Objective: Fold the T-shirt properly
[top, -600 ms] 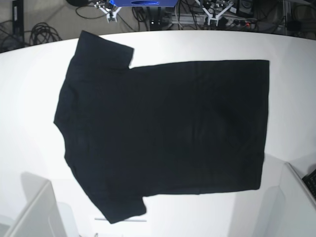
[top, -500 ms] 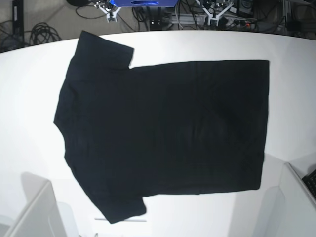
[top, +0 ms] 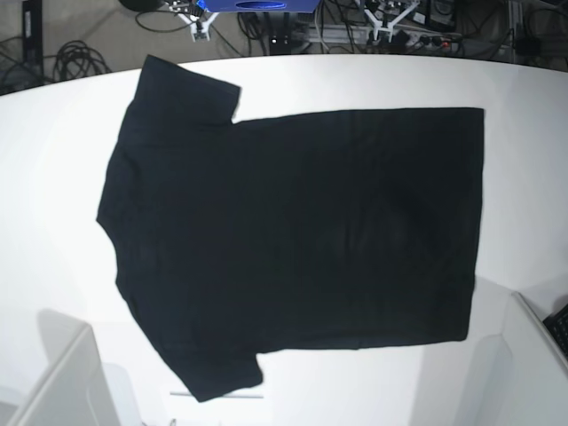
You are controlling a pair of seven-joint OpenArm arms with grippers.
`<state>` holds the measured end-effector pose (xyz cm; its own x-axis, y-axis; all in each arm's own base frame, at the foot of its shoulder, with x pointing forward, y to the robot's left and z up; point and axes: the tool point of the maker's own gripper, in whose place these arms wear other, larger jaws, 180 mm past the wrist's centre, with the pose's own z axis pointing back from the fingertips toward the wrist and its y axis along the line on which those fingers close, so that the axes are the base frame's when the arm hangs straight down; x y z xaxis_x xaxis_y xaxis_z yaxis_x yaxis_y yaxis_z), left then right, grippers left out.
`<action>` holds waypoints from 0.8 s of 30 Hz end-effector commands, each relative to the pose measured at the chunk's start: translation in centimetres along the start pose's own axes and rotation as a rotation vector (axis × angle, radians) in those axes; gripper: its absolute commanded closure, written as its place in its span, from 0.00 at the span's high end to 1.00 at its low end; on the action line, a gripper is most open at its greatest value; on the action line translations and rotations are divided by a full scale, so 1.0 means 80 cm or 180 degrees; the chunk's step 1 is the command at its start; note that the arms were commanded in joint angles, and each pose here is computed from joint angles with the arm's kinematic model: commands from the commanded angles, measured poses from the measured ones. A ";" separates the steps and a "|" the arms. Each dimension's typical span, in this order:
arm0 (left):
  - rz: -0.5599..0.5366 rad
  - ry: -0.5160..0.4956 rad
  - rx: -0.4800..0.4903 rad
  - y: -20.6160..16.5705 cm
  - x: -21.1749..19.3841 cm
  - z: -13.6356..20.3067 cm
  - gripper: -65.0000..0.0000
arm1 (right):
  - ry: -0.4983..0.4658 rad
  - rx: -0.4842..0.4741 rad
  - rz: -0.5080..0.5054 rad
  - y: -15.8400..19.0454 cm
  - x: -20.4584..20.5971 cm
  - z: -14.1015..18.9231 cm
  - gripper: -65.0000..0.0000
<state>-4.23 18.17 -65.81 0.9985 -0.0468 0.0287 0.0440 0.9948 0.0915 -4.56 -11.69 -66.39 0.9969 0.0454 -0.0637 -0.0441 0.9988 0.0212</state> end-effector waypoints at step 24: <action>-0.0125 -0.0254 0.0035 0.011 -0.045 0.034 0.00 | -0.0175 -0.0109 -0.0004 -0.017 -0.039 0.036 0.00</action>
<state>-7.12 18.62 -63.30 0.9892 -0.0921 0.1137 0.0813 0.9920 0.0960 -6.36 -13.27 -63.49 0.9985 0.0532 0.0098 -0.0531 0.9985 -0.0110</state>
